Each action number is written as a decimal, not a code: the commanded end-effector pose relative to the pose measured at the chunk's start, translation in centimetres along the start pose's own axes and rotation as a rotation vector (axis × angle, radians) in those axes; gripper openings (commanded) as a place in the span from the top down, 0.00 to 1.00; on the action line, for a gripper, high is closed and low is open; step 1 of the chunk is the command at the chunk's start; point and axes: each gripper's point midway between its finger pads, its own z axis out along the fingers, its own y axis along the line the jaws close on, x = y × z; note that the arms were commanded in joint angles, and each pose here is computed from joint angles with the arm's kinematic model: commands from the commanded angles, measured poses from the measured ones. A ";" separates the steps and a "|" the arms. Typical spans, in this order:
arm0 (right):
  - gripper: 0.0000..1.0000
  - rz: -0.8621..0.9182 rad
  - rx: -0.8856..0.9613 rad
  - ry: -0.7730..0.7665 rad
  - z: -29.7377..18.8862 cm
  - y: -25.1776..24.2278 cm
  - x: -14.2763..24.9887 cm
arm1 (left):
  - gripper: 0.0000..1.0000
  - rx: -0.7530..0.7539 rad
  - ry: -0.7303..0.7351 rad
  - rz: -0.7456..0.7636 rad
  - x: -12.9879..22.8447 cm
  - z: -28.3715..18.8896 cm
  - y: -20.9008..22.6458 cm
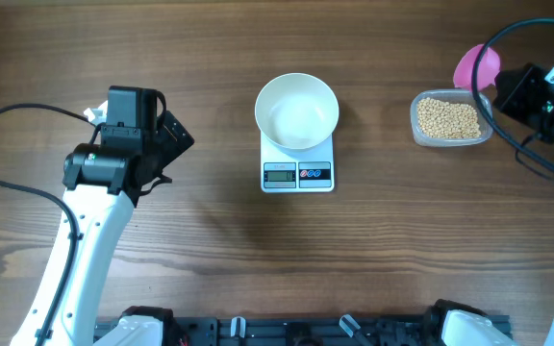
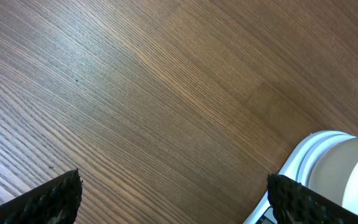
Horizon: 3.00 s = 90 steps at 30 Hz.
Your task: Scoop item into bowl and weigh 150g on scale
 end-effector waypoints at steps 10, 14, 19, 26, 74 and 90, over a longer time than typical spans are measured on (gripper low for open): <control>0.96 -0.100 0.003 -0.019 -0.1 0.1 -0.4 | 0.00 -0.017 -0.011 0.000 -0.3 0.1 0.4; 0.96 -0.101 -0.001 -0.033 -0.1 0.2 -0.7 | 0.00 -0.017 -0.011 0.000 -0.3 0.1 0.4; 0.96 0.003 0.007 0.016 -0.1 -0.1 0.5 | 0.00 -0.017 -0.011 0.000 -0.3 0.1 0.4; 0.96 0.236 0.021 0.048 -0.1 -0.3 1.3 | 0.00 -0.017 -0.011 0.000 -0.3 0.1 0.4; 0.96 0.042 0.161 -0.180 -0.3 -2.5 -4.0 | 0.00 -0.017 -0.011 0.000 -0.3 0.1 0.4; 0.96 -0.281 0.071 -0.019 2.3 -1.6 -1.5 | 0.00 -0.017 -0.011 0.000 -0.3 0.1 0.4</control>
